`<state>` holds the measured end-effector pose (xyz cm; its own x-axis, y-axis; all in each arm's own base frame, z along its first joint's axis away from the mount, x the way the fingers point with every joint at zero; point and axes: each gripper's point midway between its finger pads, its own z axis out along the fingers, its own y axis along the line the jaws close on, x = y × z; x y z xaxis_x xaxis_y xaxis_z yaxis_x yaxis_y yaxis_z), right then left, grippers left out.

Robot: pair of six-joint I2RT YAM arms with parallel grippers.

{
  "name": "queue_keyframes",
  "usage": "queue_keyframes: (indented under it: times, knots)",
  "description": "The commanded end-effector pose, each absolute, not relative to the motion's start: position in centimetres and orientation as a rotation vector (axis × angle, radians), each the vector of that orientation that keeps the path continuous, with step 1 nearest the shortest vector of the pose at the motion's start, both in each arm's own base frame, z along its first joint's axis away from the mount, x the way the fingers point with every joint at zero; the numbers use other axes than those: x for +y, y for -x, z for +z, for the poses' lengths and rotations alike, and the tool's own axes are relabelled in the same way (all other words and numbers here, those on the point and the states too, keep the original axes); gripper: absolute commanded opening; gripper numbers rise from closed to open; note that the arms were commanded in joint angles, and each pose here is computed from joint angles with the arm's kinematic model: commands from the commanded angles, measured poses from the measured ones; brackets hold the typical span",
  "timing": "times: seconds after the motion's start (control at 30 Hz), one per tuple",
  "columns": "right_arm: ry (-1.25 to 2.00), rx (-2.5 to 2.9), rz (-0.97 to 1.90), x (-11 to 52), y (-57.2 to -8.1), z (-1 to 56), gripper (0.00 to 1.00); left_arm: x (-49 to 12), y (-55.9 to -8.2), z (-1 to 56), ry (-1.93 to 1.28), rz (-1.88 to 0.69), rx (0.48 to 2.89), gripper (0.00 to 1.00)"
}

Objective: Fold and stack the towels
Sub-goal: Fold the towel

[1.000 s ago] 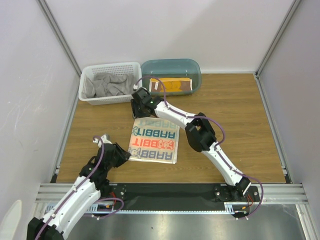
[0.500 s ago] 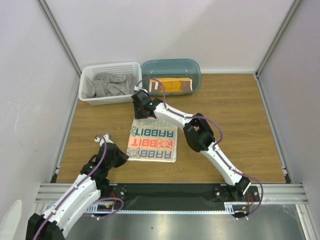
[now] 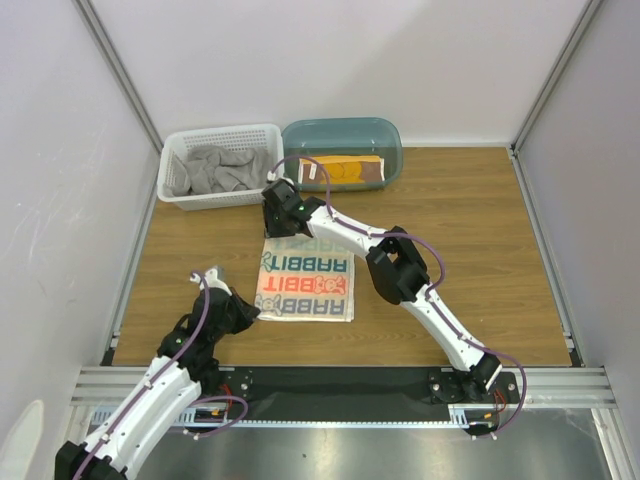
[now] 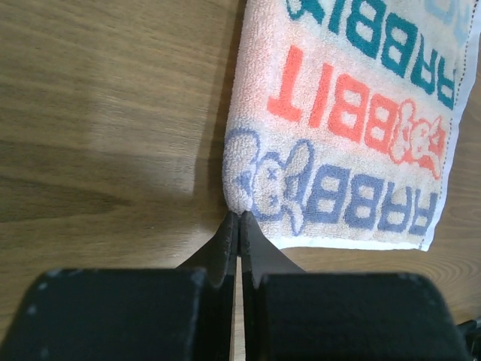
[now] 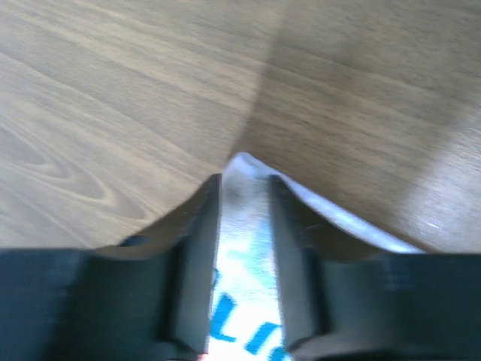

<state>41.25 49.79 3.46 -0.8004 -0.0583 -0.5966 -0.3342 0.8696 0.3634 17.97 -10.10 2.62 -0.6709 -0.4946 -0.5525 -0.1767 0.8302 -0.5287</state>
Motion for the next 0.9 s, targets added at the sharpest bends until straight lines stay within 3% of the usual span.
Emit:
queue_keyframes:
  times: [0.0, 0.07, 0.27, 0.87]
  knots:
    - [0.288, 2.372, 0.693, 51.2, -41.6, 7.1, 0.45, -10.5, -17.9, 2.9, 0.445, -0.59, 2.287, 0.0]
    - [0.286, 2.351, 0.708, 51.4, -41.7, 8.8, 0.53, -10.6, -17.8, 2.7, 0.439, -0.59, 2.297, 0.0]
    - [0.273, 2.283, 0.813, 52.6, -41.5, 12.7, 0.54, -10.6, -17.5, 2.1, 0.431, -0.58, 2.322, 0.0]
    - [0.352, 2.334, 0.619, 52.8, -40.4, 7.9, 0.48, -10.7, -17.4, 2.0, 0.425, -0.574, 2.328, 0.0]
